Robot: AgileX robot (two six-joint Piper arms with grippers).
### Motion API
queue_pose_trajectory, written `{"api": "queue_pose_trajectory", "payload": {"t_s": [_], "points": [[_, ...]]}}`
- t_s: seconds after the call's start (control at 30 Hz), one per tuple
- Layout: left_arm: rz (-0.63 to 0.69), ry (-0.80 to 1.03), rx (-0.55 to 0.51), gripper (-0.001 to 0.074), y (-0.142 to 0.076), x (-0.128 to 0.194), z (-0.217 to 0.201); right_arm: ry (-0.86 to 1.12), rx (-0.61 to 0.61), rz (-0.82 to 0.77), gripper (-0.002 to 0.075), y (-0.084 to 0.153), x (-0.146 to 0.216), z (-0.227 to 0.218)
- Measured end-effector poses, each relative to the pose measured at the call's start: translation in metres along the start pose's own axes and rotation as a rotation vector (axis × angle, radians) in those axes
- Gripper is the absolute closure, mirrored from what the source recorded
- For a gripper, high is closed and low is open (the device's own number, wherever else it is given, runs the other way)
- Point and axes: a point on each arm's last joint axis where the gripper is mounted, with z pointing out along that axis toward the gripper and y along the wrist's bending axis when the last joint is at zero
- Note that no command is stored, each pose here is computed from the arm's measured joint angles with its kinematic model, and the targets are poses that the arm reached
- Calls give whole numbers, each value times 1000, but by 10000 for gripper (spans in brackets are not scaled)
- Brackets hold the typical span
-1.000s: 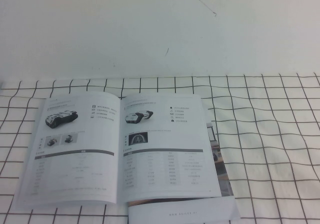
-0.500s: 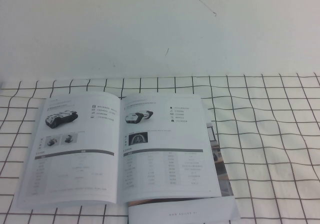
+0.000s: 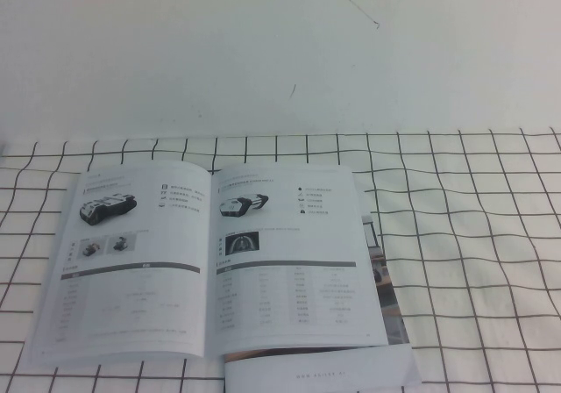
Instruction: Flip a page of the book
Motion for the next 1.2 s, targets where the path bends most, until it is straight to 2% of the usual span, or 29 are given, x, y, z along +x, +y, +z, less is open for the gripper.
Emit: {"api": "queue_pose_trajectory", "payload": {"t_s": [0.23, 0.4, 0.5, 0.7, 0.8, 0.93, 1.07, 1.2], "points": [[-15, 296, -46, 737, -4, -54, 8, 155, -20, 0, 728, -13, -58, 16], [-22, 561, -80, 737, -4, -51, 29, 413, -65, 22, 728, -15, -69, 36], [-57, 679, -86, 737, -4, -37, 43, 633, -112, 60, 728, -11, -56, 51], [-253, 847, -41, 737, -13, -8, 72, 1061, -256, 108, 728, 5, -10, 74], [-297, 1000, 60, 737, -22, 12, 87, 1139, -340, 71, 728, 12, 7, 85], [-341, 1184, 243, 737, -35, 43, 106, 1193, -412, 144, 728, 23, 29, 100], [-406, 1256, 314, 737, -40, 70, 132, 1285, -551, 208, 728, 39, 56, 110], [-391, 1287, 359, 737, -40, 90, 165, 1380, -720, 244, 728, 55, 90, 116]]}}
